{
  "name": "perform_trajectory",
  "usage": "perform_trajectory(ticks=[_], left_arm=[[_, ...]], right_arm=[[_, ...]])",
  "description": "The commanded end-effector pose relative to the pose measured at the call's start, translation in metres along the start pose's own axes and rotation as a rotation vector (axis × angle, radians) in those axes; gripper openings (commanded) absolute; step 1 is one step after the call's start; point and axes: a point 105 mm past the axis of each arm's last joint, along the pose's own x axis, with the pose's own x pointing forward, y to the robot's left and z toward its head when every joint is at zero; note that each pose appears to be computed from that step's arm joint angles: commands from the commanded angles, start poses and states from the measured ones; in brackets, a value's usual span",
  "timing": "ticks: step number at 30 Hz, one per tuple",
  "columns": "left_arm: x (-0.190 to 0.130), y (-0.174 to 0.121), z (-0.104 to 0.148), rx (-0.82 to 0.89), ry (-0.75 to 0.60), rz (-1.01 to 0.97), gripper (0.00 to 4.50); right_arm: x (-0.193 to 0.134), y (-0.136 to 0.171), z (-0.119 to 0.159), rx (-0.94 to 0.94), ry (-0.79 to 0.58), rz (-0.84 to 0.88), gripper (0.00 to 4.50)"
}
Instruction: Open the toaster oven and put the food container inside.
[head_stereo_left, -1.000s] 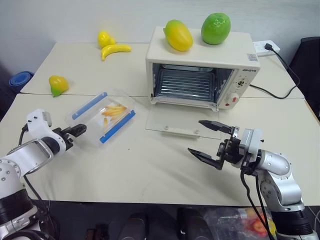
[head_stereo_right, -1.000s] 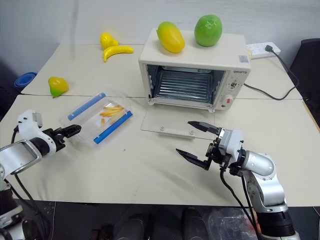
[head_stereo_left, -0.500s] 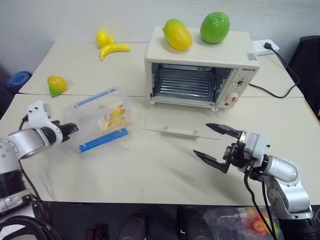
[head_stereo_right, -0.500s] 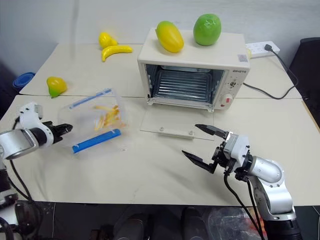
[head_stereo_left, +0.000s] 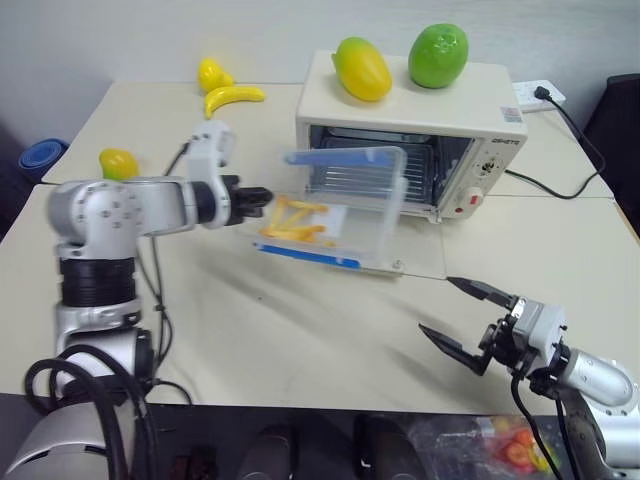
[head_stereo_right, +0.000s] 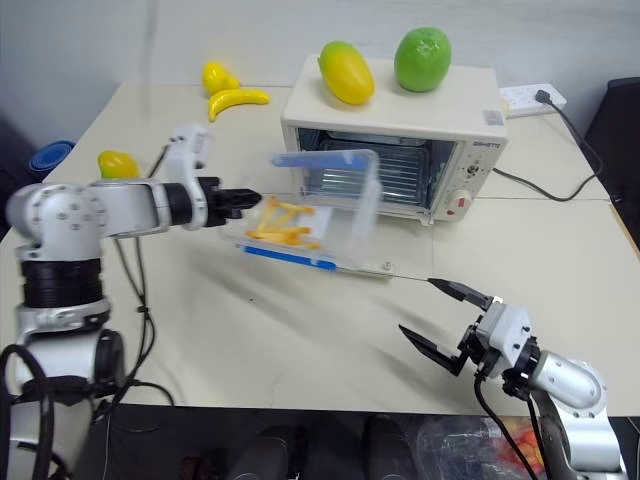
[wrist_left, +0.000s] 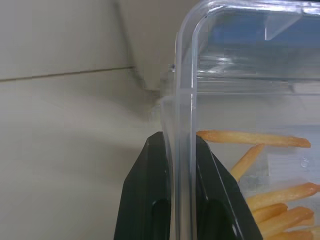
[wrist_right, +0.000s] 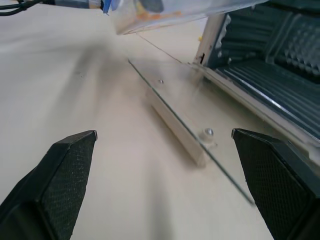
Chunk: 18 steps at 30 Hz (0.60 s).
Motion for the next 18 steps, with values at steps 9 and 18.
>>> perform_trajectory(ticks=[9,18], left_arm=[[0.040,0.001,0.009,-0.052,-0.065,0.059,0.32],[0.041,-0.010,0.022,-0.064,-0.153,-0.011,2.87]], right_arm=[[-0.004,0.009,0.017,-0.041,-0.042,-0.098,4.50],[0.000,0.000,0.020,-0.042,-0.057,-0.145,4.50]])
